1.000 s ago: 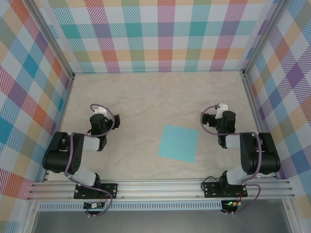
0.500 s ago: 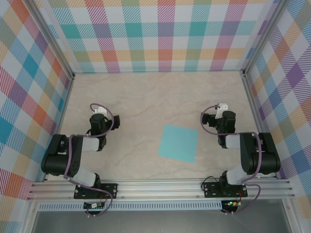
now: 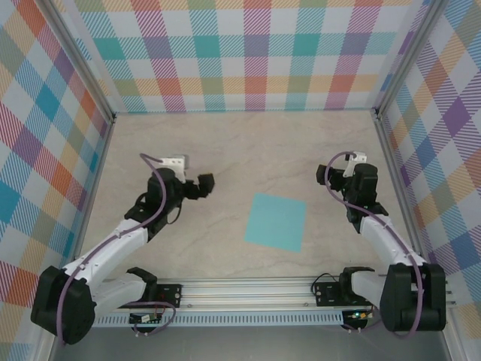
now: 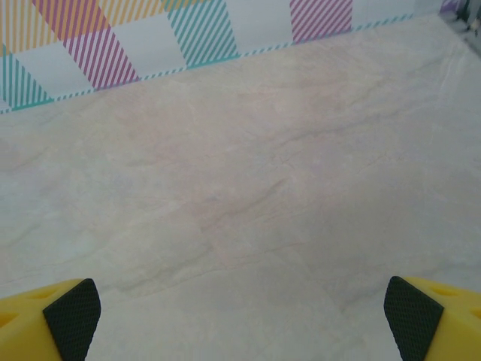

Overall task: Fold a paper plane with a square sheet of paper (fold left side to right side)
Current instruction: Pick up the square sheet of paper from the center of the table.

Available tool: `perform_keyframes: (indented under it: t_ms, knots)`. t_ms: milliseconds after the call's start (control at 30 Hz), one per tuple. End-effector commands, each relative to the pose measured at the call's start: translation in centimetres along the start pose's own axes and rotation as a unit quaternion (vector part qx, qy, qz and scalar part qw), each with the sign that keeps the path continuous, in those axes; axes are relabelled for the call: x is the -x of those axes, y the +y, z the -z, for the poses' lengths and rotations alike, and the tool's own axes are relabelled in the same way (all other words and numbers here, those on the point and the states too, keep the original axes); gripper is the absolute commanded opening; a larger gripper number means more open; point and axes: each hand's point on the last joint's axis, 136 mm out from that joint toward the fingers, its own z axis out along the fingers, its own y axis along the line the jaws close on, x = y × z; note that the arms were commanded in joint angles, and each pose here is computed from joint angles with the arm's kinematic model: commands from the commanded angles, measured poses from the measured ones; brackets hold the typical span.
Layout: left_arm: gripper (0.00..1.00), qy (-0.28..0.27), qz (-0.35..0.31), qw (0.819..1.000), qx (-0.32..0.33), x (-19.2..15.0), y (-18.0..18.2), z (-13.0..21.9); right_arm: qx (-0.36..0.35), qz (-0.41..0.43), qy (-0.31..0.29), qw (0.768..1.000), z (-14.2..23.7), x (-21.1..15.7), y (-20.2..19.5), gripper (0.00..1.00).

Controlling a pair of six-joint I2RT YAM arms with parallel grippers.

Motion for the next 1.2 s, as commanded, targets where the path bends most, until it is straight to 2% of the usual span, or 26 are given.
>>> perform_keyframes:
  t_ms: [0,100,200,367,600,1167]
  knots:
    - [1.0,0.148,0.002,0.986,-0.073,-6.2,-5.0,0.7,-0.018,-0.062,0.127,0.99,1.5,-4.3,0.5,1.0]
    - [1.0,0.205,-0.041,0.968,-0.136,-9.6,-10.2,1.1,-0.028,-0.074,0.199,0.977,1.9,-6.6,1.5,1.0]
    - [1.0,0.244,-0.082,0.95,-0.175,-12.7,-14.4,1.0,-0.022,-0.052,0.262,0.963,1.7,-9.2,3.5,1.0]
    - [1.0,0.291,-0.11,0.931,-0.191,-16.3,-18.0,-1.0,-0.031,-0.033,0.295,0.955,0.5,-12.3,5.0,1.0]
    - [1.0,0.339,-0.111,0.917,-0.18,-19.9,-19.1,-3.2,-0.04,0.001,0.34,0.94,-0.3,-14.9,6.1,1.0]
    - [1.0,0.386,-0.105,0.905,-0.143,-23.1,-17.5,-3.3,-0.042,0.041,0.413,0.909,-0.4,-18.6,8.2,1.0]
